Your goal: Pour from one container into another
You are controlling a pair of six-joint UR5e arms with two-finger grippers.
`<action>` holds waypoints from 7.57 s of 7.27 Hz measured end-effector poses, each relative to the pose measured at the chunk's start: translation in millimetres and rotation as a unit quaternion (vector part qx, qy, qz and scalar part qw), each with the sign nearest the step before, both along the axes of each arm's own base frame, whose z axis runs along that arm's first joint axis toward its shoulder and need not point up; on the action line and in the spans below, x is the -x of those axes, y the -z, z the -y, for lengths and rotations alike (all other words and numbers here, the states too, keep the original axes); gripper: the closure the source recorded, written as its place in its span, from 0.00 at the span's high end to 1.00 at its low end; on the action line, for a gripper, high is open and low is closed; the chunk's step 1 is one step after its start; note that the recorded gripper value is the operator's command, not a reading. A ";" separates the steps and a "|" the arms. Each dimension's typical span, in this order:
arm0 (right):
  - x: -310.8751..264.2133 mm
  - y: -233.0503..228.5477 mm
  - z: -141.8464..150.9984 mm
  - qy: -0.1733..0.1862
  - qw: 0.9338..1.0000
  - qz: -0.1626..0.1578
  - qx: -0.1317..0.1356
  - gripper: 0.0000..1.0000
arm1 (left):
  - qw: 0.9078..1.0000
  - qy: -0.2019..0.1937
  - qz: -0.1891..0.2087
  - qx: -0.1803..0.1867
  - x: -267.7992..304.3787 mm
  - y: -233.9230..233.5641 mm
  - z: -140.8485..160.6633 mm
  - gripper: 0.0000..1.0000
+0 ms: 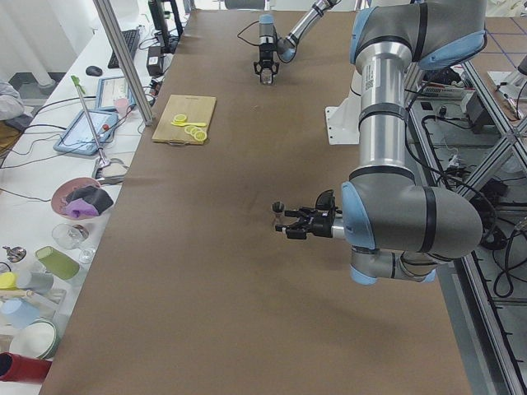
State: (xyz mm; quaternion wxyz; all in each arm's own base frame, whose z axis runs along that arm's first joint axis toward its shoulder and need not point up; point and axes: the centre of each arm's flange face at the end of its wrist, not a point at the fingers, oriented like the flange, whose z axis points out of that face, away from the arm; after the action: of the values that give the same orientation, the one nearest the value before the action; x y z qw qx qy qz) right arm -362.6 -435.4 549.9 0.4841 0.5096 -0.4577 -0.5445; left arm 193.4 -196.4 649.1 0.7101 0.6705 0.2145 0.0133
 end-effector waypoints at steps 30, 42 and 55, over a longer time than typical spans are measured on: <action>-83.7 230.2 61.3 -0.104 0.990 -0.092 -0.014 0.00 | 0.981 0.002 -0.183 0.059 -97.7 -11.7 -49.3 0.94; -63.2 265.5 83.5 -0.058 0.980 -0.188 0.023 0.00 | 0.973 0.080 -0.182 0.118 -141.6 2.6 0.1 0.75; -83.2 273.8 68.3 -0.056 0.983 -0.168 0.052 0.00 | 0.981 0.073 -0.143 0.111 -205.8 120.6 12.0 0.00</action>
State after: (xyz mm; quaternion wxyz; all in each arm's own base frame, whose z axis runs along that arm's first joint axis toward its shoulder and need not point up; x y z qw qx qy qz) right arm -279.4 -503.7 276.1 0.6099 0.4099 -0.3676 -0.5700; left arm 399.3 -208.4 528.5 0.7411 0.5965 0.2644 -0.1582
